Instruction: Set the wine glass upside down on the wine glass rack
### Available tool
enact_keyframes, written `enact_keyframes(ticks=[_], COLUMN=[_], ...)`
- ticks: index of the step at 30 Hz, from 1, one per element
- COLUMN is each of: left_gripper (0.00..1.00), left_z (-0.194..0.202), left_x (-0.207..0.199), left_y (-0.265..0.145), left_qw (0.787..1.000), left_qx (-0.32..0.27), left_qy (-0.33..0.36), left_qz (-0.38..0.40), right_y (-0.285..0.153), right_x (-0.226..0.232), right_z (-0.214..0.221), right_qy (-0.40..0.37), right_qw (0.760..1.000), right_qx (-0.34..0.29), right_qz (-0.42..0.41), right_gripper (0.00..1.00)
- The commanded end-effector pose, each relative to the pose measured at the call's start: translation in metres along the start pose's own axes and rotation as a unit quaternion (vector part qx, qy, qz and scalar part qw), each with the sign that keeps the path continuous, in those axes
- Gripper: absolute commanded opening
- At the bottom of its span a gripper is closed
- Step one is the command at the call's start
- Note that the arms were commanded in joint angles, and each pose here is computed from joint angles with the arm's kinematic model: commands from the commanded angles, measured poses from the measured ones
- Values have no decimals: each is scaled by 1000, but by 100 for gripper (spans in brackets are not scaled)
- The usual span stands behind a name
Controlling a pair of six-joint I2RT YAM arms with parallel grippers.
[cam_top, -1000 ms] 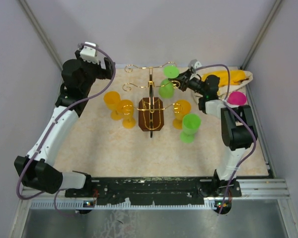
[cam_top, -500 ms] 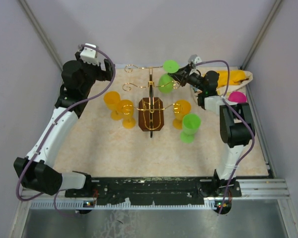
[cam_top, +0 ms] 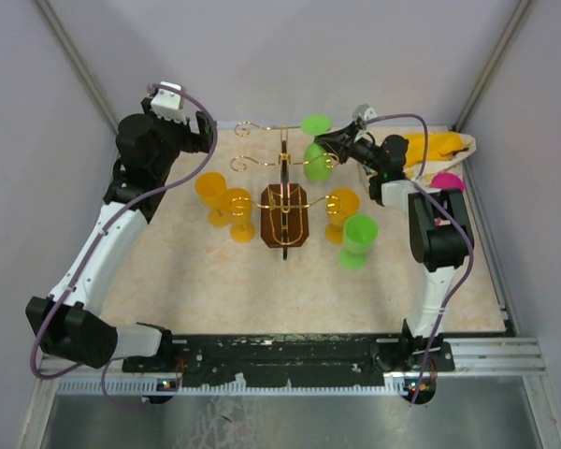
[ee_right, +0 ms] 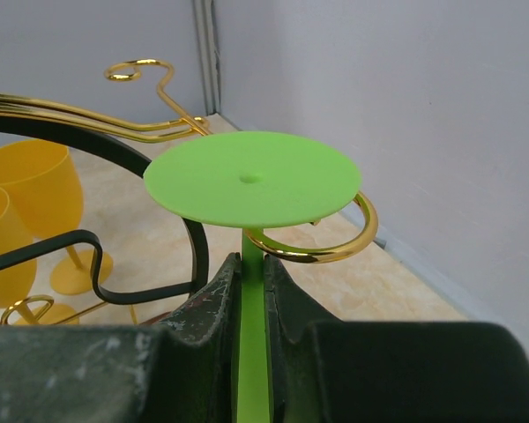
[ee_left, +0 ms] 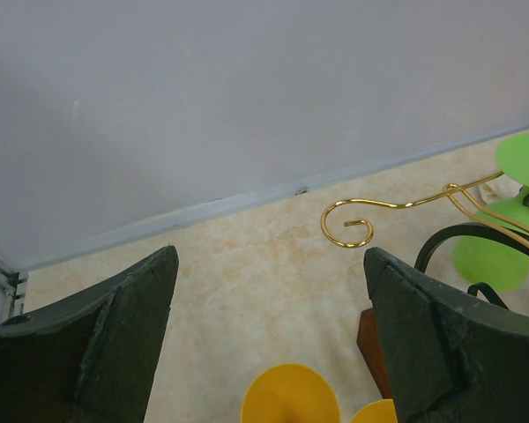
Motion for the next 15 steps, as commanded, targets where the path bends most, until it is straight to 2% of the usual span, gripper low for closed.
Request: enact_keyframes(ticks=[1, 15], left_gripper=[92, 92], left_z=[-9, -7], left_x=[6, 5], left_y=[0, 3], left_qw=[1000, 1000], left_qx=[-11, -9], left_qy=[7, 7], left_qz=[-8, -7], right_y=[8, 6], right_x=[-8, -25], right_z=[-28, -22], right_qy=[-45, -35], right_qw=[998, 995], right_qx=[-51, -62], right_qz=[1, 67], right_gripper=[0, 0])
Point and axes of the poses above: each gripper's point midway between its finger pads, its own y axis out along the fingers, its own x axis along the line the jaws close on, z = x × y, the point moved 5 cm from there along -y, back along the fingers, and after that the axes turned 2 degrees about y, right-handed, at the moved point
